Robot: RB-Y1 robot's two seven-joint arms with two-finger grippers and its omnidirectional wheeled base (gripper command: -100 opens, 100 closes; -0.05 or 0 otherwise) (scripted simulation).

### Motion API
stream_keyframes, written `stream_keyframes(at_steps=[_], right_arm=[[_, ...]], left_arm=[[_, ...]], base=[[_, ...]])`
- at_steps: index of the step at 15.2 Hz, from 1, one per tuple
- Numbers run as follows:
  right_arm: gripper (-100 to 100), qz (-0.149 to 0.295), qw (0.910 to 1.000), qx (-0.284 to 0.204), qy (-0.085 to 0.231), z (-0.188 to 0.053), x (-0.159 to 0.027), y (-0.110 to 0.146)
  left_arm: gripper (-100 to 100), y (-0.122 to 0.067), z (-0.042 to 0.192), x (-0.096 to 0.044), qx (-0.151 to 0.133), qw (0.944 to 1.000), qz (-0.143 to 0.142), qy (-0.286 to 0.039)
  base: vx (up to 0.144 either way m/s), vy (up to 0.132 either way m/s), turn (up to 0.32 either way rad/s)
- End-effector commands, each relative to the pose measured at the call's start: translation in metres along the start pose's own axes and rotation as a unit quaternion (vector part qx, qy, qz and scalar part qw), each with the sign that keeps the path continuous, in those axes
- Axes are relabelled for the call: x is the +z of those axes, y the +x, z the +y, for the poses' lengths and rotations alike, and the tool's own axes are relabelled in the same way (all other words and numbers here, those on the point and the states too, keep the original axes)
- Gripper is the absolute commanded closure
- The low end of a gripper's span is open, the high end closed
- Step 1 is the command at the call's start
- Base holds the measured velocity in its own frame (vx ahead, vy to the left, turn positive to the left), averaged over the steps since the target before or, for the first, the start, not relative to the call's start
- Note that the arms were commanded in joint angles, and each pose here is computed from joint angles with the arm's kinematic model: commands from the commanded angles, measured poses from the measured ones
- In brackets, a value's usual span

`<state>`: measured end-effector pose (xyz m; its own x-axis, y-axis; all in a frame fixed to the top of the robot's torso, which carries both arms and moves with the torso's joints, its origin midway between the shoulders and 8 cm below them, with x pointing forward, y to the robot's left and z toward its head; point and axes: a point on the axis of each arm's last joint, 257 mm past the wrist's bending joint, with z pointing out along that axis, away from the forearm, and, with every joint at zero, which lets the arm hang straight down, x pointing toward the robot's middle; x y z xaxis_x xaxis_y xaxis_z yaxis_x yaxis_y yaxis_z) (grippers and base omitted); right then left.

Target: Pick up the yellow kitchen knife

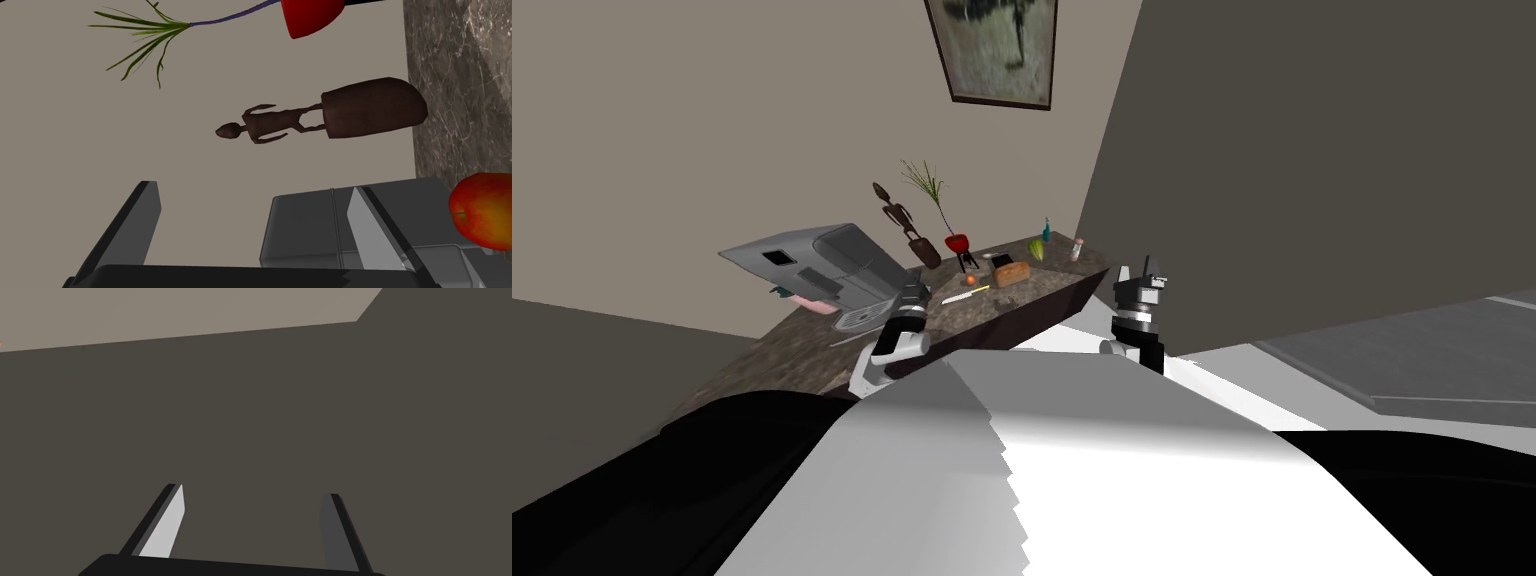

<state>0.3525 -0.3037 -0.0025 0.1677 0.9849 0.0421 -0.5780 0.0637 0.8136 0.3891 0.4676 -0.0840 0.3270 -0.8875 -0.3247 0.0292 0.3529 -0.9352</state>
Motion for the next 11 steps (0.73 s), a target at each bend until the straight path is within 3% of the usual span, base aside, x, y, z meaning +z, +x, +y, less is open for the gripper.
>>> stream_keyframes(at_steps=[1,3,4,6,7,9,10,11], right_arm=[[0,0.000,1.0000,0.000,0.000,0.000,0.000,0.000],[0,0.000,1.0000,0.000,0.000,0.000,0.000,0.000],[0,0.000,1.0000,0.000,0.000,0.000,0.000,0.000],[0,0.000,1.0000,0.000,0.000,0.000,0.000,0.000],[0,0.000,1.0000,0.000,0.000,0.000,0.000,0.000],[0,0.000,1.0000,0.000,0.000,0.000,0.000,0.000],[0,0.000,1.0000,0.000,0.000,0.000,0.000,0.000],[0,0.000,1.0000,0.000,0.000,0.000,0.000,0.000]], left_arm=[[-100,-0.018,0.018,0.001,0.001,0.9994,-0.014,-0.030],[-100,-0.018,0.023,0.000,0.000,0.9991,-0.014,-0.041],[-100,-0.034,0.036,0.000,0.000,0.9977,-0.027,-0.061],[-100,-0.034,0.041,-0.001,-0.001,0.9970,-0.028,-0.072],[-100,-0.049,0.053,-0.003,-0.002,0.9950,-0.042,-0.091],[-100,-0.049,0.059,-0.004,-0.003,0.9939,-0.042,-0.102],[-100,-0.065,0.071,-0.007,-0.006,0.9909,-0.057,-0.122],[-100,-0.065,0.075,-0.008,-0.006,0.9899,-0.057,-0.130]], base=[[0.029,-0.040,-0.133],[0.021,-0.037,-0.112],[0.023,-0.037,-0.141],[0.026,-0.029,-0.099],[0.032,-0.033,-0.155],[0.032,-0.032,-0.101],[0.032,-0.040,-0.146],[0.033,-0.040,-0.155]])
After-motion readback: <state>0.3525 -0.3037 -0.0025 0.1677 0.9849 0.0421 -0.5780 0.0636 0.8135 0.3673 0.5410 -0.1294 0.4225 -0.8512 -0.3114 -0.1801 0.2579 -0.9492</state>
